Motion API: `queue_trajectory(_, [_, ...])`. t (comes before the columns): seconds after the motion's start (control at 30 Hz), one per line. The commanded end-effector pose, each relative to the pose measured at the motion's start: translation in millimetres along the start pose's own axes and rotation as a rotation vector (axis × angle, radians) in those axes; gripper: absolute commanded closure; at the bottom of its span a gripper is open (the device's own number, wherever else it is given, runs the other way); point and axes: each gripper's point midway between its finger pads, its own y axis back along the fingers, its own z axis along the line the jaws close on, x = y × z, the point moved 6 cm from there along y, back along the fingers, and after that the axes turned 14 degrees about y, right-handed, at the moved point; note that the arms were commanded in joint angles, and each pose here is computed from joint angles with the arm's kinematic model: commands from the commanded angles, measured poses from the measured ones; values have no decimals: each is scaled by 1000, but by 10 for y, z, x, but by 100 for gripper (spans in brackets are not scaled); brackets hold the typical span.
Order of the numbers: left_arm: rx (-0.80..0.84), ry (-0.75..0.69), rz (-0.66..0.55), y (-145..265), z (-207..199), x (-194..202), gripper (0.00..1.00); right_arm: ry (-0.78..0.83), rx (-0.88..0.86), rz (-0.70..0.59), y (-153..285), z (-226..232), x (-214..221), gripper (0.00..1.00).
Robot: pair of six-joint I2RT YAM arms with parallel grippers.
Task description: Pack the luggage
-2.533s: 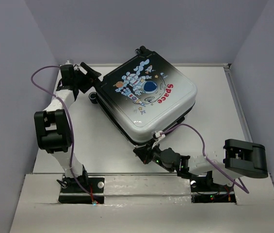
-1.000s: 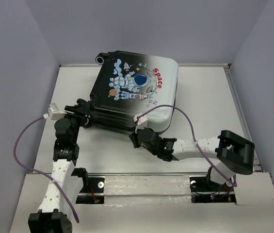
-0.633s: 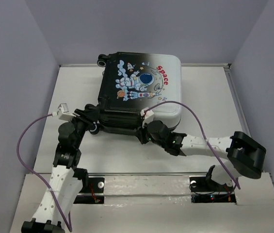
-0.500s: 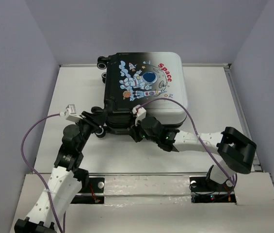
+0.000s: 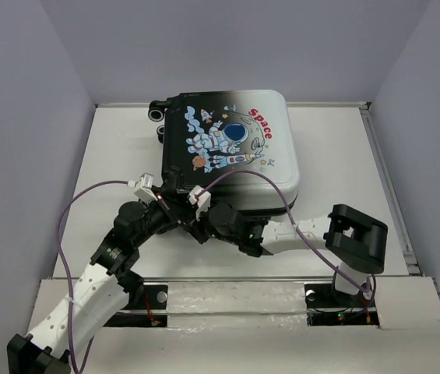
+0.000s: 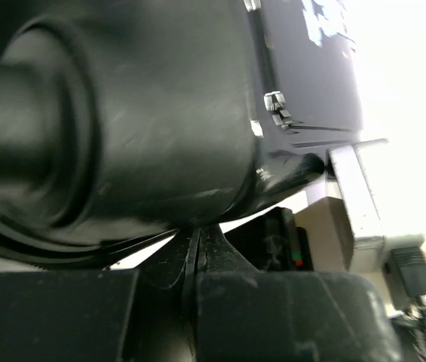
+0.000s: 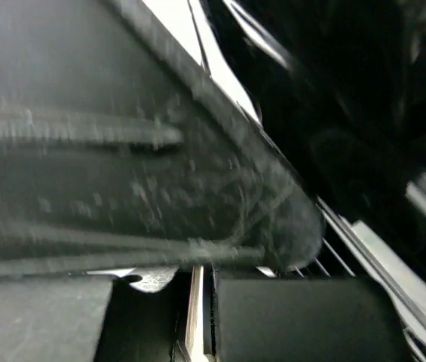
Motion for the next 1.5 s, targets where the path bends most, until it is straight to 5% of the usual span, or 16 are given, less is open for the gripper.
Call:
queue_trajectory(0.0, [133, -65, -37, 56, -364, -109, 94, -4, -265, -43, 491, 561, -24, 93])
queue_trajectory(0.17, [132, -193, -153, 213, -698, -370, 89, -111, -106, -11, 945, -167, 43, 93])
queue_trajectory(0.2, [103, -245, -180, 241, -741, -441, 79, -154, -99, 16, 1032, -278, 184, 93])
queue_trajectory(0.23, [64, -264, -187, 271, -756, -479, 54, -171, -128, -8, 1141, -339, 144, 93])
queue_trajectory(0.33, [49, -336, -237, 357, -1123, -696, 12, -185, -68, 11, 1310, -599, 184, 93])
queue_trajectory(0.4, [8, -367, -213, 359, -1117, -705, 6, -185, -20, 31, 1395, -796, 202, 93])
queue_trajectory(0.67, [-161, -474, -31, 231, -573, -483, 1, -174, -22, 23, 1514, -1052, 152, 93])
queue_trajectory(0.87, [-198, -477, -143, 337, -633, -629, 1, -208, -64, 9, 1553, -970, 184, 93])
queue_trajectory(1.1, [-124, -490, 88, -71, -465, -362, 1, -250, -115, -22, 1557, -868, 219, 93])
queue_trajectory(1.27, [25, -422, 188, -356, -640, -219, 6, -190, -213, -5, 1180, -287, 115, 93])
queue_trajectory(1.47, [203, -389, 197, -626, -1304, -201, 7, -186, -413, -165, 615, 709, -289, 93])
